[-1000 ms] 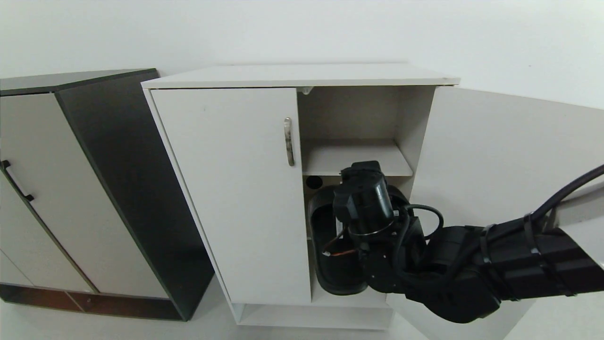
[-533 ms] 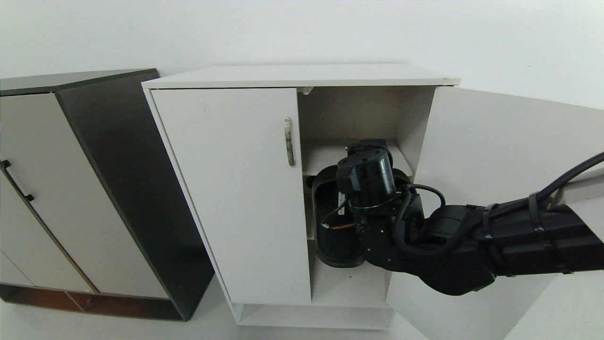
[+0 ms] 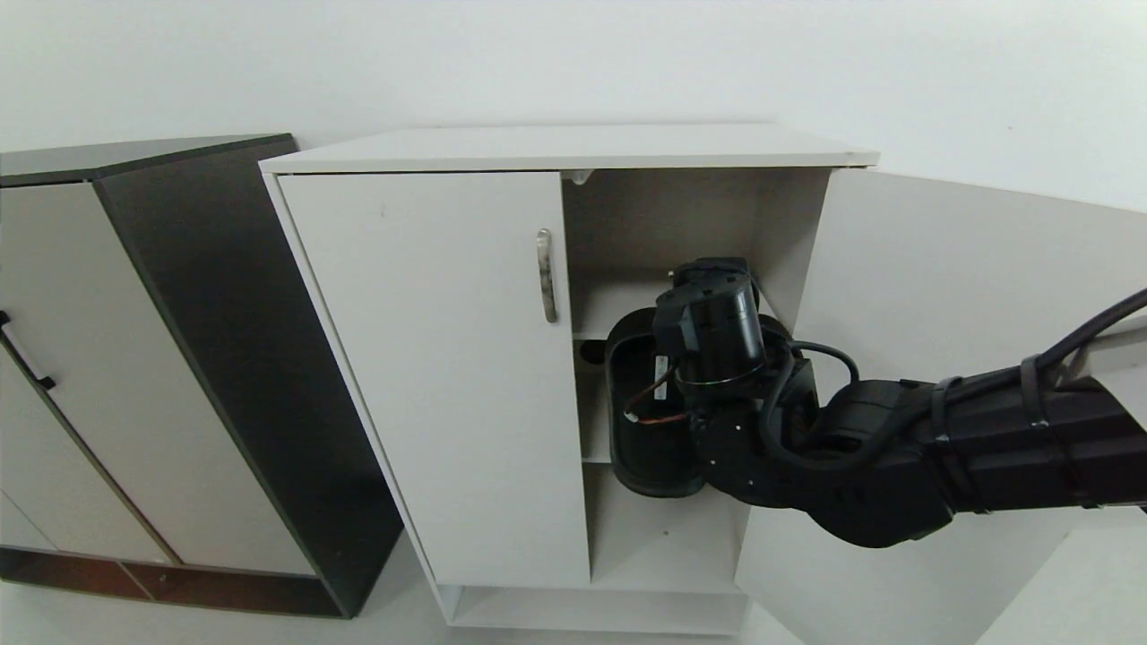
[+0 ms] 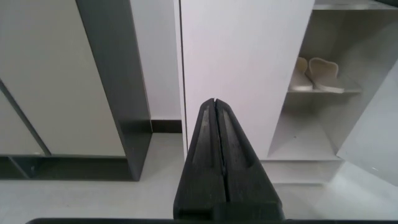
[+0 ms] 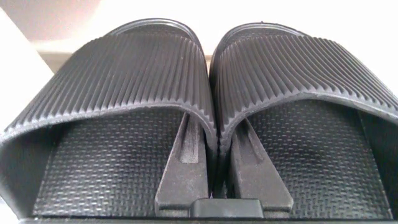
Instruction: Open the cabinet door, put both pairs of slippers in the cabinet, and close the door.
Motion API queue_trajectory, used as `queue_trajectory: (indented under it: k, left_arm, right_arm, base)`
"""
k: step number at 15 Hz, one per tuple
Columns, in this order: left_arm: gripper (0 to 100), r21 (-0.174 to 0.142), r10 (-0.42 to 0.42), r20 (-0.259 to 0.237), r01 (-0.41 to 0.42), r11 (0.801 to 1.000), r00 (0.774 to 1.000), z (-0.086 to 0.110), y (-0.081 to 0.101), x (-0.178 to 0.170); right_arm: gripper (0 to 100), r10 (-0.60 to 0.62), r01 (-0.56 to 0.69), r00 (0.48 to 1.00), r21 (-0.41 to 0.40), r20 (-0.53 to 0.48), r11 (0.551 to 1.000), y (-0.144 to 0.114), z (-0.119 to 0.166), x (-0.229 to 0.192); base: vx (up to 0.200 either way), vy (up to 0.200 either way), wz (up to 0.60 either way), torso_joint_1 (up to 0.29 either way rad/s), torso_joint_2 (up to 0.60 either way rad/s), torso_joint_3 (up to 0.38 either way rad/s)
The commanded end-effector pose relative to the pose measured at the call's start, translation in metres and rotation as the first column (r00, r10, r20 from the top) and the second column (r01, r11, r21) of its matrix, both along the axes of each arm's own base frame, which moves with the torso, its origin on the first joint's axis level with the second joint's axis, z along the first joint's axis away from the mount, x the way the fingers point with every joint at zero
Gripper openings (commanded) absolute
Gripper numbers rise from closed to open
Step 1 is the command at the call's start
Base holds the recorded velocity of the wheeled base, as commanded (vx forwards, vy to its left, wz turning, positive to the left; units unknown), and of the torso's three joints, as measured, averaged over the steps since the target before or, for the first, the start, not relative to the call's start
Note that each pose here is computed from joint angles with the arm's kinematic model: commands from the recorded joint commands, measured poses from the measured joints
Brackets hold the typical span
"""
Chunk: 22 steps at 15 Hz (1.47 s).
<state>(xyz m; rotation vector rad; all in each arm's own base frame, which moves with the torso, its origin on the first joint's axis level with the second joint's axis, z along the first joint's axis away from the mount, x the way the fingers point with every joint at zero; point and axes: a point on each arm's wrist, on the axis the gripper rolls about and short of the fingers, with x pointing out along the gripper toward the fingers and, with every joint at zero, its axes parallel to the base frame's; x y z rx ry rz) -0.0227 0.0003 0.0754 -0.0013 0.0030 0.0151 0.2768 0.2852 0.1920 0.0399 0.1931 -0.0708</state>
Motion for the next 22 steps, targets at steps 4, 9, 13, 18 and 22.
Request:
queue_trajectory:
  k: [4,9,13,18,22]
  left_arm:
    - [0,0.000,0.000,0.000,0.000,1.000,1.000,0.000,0.000,0.000]
    - [0,0.000,0.000,0.000,0.000,1.000,1.000,0.000,0.000,0.000]
    - [0,0.000,0.000,-0.002,0.000,1.000,1.000,0.000,0.000,0.000]
    - [0,0.000,0.000,0.000,0.000,1.000,1.000,0.000,0.000,0.000]
    - [0,0.000,0.000,0.000,0.000,1.000,1.000,0.000,0.000,0.000]
  right_arm:
    - [0,-0.010,0.010,1.000,0.005,0.004,1.000,-0.003,0.002,0.002]
    - [0,-0.012,0.012,1.000,0.002,0.001,1.000,-0.002,0.000,0.003]
    - [0,0.006,-0.006,1.000,-0.010,-0.024,1.000,-0.005,-0.010,0.004]
    - [0,-0.003,0.003,1.000,0.000,-0.029,1.000,-0.006,-0.016,0.039]
    - [0,-0.030,0.030,1.000,-0.019,-0.001,0.999,-0.005,-0.014,0.069]
  base:
    - [0.200,0.000,0.00,0.004,0.01,0.002]
    - [0.200,0.000,0.00,0.000,0.00,0.002]
    - [0.050,0.000,0.00,0.002,0.00,0.002]
    - [0.000,0.000,0.00,0.000,0.00,0.000]
    - [0.000,0.000,0.00,0.000,0.00,0.000]
